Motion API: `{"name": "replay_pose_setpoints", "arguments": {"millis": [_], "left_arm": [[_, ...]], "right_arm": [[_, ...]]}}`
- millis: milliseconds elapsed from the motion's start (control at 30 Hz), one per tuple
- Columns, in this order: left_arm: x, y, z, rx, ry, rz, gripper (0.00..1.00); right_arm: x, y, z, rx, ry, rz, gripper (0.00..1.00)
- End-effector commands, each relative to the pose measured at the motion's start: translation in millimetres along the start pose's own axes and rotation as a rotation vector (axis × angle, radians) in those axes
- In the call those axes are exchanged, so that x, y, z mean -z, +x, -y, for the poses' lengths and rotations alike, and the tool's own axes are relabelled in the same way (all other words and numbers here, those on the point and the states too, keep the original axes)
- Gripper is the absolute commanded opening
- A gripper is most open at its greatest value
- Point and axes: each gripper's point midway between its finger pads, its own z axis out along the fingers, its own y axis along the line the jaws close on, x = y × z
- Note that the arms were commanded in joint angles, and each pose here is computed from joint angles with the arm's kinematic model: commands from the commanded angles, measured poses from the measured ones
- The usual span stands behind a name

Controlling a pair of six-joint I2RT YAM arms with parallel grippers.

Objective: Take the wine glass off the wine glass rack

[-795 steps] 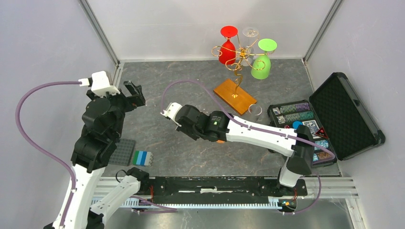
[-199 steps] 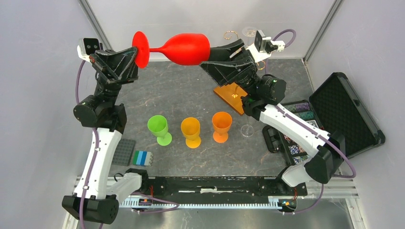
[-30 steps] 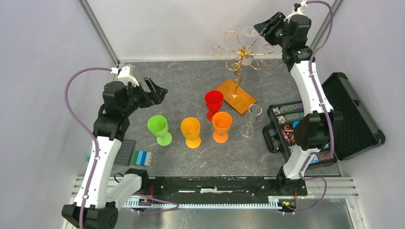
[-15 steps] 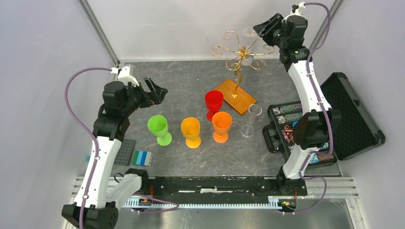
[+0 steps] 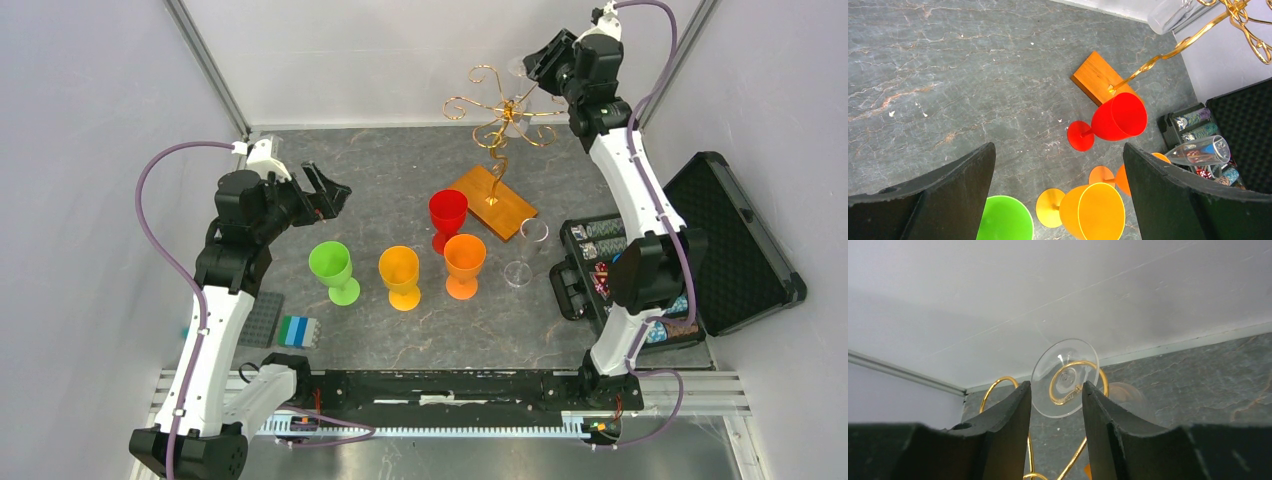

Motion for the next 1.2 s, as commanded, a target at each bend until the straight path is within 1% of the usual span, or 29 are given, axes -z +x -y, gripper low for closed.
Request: {"name": "replay_pose_setpoints", "arguments": {"millis": [0,167,400,667,767,900,933,1100,1167], "left_arm": [[3.7,-10.7,4.2,-0.029,0.019,0.04,1.0],[3.4,-10.2,3.1,-0.03,0.016,0.04,1.0],[1.8,-8.2,2.0,-0.028,0.014,0.033,1.0],[4.5,-7.2,0.7,-0.035,0.007,0.034,1.0],[4.4,-6.8,0.1,-0.038,0.004,0.033,1.0],[4.4,-7.1,-0.3,-0.038,0.002,0.034,1.0],[3.9,-6.5,-0.4,-0.038,0.002,0.032,1.0],[4.0,-6.9,-0.4,-0.038,0.002,0.033,1.0],[4.0,-7.0,-0.6,-0.038,0.001,0.034,1.0]], "right_arm": [[0.2,-27.4,2.0,0.096,0.043,0.123,0.47],[1.4,-39.5,2.0,0.142,0.058,0.167,0.48],[-11.5,-20.8,5.4,0.143,0.034,0.119,0.5],[-24.2,-5.6,1.0,0.106,-0.021,0.079,0.5],[-24.2,-3.1,-0.4,0.094,-0.032,0.075,0.5],[-18.9,-10.0,-6.2,0.077,-0.055,0.107,0.47],[-17.7,-8.8,-10.6,0.073,-0.08,0.093,0.46],[-12.0,-10.1,-19.9,0.0,-0.133,0.077,0.44],[-8.1,-14.7,-25.4,-0.024,-0.16,0.094,0.43]]}}
